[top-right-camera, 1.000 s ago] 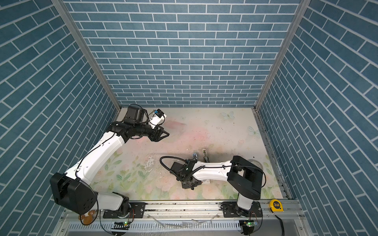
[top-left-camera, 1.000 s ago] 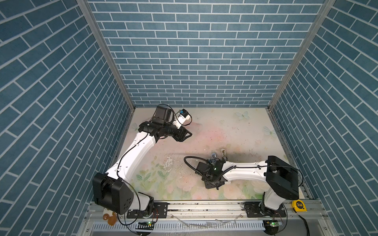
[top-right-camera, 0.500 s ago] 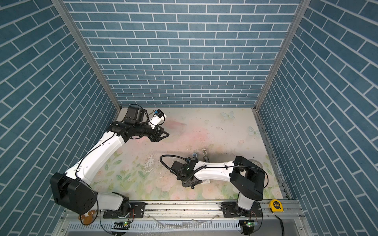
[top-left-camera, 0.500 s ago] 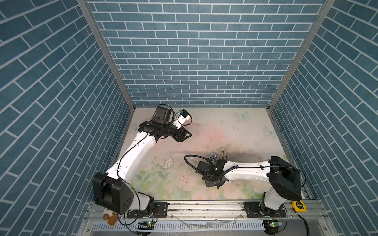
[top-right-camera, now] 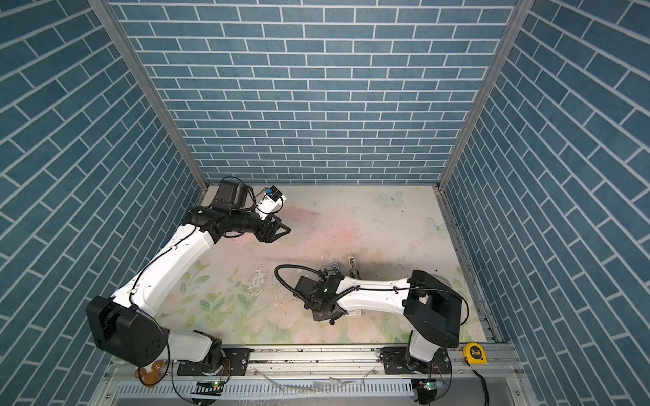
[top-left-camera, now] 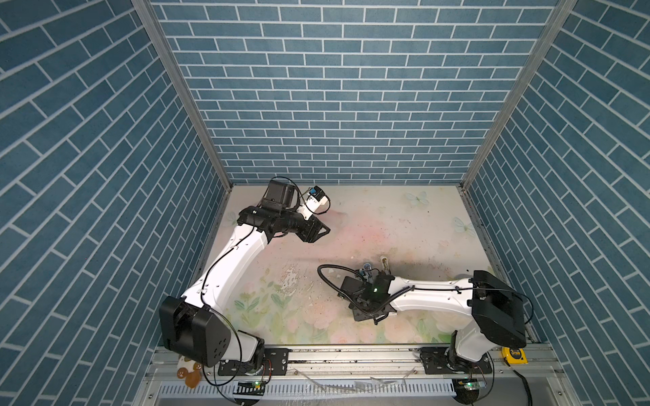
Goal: Load the staples into the stapler
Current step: 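Close the right gripper on a staple strip in the white holder, then lift the staple strip and carry it toward the beige stapler base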
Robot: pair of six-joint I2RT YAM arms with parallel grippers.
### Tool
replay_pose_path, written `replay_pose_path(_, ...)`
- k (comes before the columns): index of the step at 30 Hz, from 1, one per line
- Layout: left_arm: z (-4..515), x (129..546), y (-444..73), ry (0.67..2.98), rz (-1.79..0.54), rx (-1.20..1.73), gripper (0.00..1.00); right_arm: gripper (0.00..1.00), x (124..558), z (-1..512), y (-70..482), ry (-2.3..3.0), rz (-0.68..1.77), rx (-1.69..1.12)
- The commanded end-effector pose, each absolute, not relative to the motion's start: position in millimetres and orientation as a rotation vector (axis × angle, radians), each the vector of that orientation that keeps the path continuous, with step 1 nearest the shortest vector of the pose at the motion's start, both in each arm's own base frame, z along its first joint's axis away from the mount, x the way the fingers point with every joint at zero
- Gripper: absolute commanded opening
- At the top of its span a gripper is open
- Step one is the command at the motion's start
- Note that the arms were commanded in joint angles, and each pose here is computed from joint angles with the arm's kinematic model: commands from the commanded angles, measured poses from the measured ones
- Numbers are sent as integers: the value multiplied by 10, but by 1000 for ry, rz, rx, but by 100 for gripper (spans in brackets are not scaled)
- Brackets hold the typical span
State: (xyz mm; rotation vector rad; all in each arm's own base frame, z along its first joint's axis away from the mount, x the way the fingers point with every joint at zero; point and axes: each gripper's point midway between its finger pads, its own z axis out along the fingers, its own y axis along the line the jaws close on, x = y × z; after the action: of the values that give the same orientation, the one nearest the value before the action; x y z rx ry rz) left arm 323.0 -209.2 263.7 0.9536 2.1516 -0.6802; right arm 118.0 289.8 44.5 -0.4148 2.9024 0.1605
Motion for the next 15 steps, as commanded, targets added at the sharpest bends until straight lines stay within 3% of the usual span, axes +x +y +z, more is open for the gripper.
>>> replay_pose_path(1, 2712, 3181, -2089, 2143, -683, 975, 62, 5, 1210, 609, 2882, 2850, 189, -443)
replay_pose_path(15, 2772, 3123, -2031, 2152, -651, 980, 62, 5, 1667, 876, 2755, 2691, 249, -452)
